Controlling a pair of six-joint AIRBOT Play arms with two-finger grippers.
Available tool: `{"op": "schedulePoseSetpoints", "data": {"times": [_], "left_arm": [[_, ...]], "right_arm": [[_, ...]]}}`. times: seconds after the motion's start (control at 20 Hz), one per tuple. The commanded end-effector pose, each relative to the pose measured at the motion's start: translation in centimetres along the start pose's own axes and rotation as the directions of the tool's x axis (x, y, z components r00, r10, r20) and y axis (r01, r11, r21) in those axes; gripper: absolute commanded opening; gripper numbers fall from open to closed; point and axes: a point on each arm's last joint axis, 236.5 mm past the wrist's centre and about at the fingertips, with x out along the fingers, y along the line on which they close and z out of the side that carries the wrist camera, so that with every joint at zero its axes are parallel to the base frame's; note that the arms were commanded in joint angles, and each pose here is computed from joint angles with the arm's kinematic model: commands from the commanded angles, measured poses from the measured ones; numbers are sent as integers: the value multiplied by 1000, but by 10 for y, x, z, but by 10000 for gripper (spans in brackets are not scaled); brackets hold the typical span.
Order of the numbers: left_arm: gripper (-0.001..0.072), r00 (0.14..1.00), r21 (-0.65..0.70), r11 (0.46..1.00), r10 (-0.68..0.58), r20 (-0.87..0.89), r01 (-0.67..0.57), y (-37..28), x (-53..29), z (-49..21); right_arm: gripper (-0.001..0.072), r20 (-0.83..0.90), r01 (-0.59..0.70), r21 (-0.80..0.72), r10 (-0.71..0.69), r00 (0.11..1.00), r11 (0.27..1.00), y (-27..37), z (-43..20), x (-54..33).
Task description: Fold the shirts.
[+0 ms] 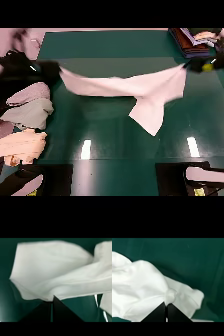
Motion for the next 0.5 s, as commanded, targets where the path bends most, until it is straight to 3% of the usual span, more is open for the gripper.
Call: {"op": "schedulePoseSetpoints", "data": {"times": [0.0,0.25,0.35,0.45], "left_arm": [[22,915,140,990,-28,402,-32,-46,-148,114],[21,661,240,968,-135,738,-69,-106,-343,174],[21,586,246,965,-149,796,-88,-112,-376,181],[20,566,248,965,-154,810,-92,-113,-381,184]], "right_arm": [[12,311,84,-211,-15,950,974,94,66,-134],[12,671,273,-311,7,742,910,207,84,-300],[12,740,333,-281,-18,672,900,227,76,-341],[11,783,372,-247,-41,620,895,237,69,-368]]}}
